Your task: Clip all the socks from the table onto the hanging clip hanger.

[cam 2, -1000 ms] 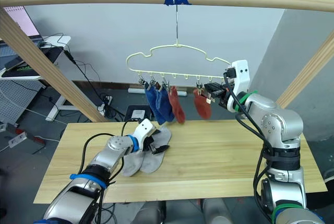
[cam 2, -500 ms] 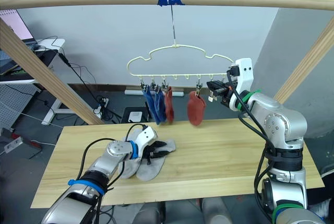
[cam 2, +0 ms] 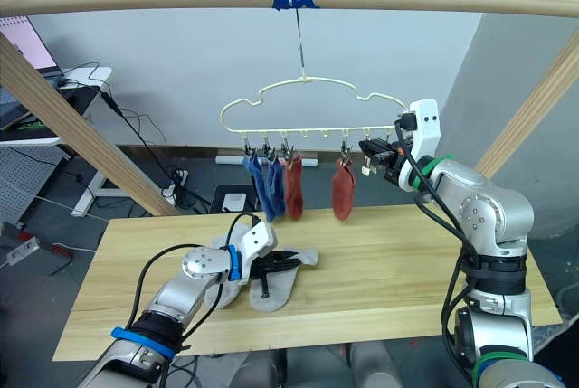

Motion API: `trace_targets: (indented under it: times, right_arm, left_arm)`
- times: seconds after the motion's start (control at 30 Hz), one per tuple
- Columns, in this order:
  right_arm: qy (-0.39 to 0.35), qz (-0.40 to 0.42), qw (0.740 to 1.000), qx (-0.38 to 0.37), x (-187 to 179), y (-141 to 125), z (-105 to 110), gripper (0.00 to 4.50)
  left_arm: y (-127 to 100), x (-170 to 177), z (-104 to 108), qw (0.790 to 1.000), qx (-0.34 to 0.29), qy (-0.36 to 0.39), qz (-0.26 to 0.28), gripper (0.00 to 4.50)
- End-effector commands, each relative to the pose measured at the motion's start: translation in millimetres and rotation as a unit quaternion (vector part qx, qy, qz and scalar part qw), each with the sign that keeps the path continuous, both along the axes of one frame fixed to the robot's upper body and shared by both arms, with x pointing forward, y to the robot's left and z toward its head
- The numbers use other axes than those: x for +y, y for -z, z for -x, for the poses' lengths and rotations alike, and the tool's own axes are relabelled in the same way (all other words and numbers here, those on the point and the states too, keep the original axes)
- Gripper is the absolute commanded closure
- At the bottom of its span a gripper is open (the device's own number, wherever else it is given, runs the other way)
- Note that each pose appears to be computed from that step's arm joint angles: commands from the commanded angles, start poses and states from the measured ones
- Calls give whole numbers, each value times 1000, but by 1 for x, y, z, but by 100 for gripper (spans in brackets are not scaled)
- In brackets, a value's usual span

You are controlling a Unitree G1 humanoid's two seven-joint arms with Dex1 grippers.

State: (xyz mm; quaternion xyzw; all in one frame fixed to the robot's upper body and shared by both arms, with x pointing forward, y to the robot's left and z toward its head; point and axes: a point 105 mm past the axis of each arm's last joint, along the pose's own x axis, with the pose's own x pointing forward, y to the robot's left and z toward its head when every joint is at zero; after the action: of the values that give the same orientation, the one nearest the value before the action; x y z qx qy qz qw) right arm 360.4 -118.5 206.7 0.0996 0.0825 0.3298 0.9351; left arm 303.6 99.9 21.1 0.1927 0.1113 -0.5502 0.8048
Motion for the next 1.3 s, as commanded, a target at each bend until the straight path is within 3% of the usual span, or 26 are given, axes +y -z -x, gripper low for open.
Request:
trace_targets:
  times: [0.03,0.1,0.33,0.53,1.3]
  right_arm:
    - [-2,-46,999,24,-5,-13,1,450]
    - [-9,-76,995,57,-5,-15,3,450]
    - [-38,-143,982,119,1,-26,11,450]
    - [-41,-180,973,137,8,-33,13,450]
    - [-44,-181,971,149,19,-28,17,450]
  left_arm:
    - [-79,-19,-16,986,-130,-7,106,449]
    - [-104,-27,-16,974,-186,1,129,449]
    - [-135,-54,-10,952,-251,5,177,449]
    - [-135,-65,-9,947,-264,12,181,449]
    - [-151,-70,-17,935,-292,3,200,449]
